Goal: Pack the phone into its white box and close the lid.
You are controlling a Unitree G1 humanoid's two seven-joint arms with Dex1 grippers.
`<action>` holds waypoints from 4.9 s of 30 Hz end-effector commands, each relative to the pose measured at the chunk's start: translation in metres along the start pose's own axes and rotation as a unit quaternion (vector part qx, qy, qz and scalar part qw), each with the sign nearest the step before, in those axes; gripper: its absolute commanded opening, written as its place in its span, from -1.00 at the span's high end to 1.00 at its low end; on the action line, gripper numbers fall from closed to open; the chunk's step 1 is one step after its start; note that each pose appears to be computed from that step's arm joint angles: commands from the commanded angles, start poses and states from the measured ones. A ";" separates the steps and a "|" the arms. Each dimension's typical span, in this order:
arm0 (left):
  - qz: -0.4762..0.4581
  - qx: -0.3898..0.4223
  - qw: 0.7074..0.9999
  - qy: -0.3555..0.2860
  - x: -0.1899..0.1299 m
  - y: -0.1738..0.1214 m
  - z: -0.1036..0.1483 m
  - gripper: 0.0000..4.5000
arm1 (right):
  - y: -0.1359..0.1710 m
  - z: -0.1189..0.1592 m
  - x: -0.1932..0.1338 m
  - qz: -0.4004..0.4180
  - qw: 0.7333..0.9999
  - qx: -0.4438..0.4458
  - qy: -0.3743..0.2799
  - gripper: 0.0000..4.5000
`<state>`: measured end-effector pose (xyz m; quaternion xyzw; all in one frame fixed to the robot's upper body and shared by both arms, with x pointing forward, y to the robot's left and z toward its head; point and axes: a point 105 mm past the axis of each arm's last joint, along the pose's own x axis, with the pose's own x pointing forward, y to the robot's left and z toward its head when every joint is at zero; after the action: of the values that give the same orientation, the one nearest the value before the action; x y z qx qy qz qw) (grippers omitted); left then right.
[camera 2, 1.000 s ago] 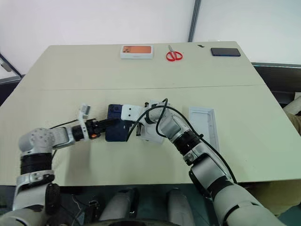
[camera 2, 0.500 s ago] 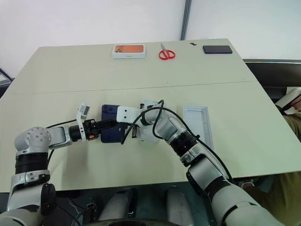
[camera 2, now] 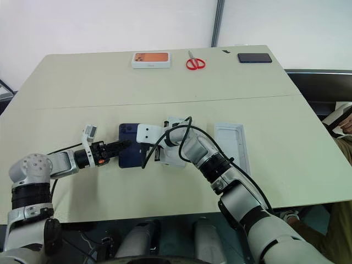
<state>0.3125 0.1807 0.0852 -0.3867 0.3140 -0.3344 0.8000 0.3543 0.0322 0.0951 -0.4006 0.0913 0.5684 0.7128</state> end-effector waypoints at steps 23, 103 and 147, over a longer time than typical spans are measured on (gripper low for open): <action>-0.064 -0.026 0.994 -0.082 -0.017 -0.004 0.018 0.99 | -0.008 0.030 -0.014 -0.009 0.994 0.047 -0.098 1.00; -0.147 -0.011 0.989 -0.025 0.000 -0.059 0.012 1.00 | 0.024 0.003 -0.079 0.066 0.984 0.124 -0.106 -0.07; -0.103 0.052 0.993 0.006 0.066 -0.048 0.015 -0.99 | -0.018 -0.041 -0.118 -0.041 0.984 0.155 -0.074 -0.11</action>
<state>0.3478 0.1124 0.1136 -0.3823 0.2699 -0.4313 0.7714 0.3413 -0.0865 0.1336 -0.2374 0.1315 0.5462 0.7925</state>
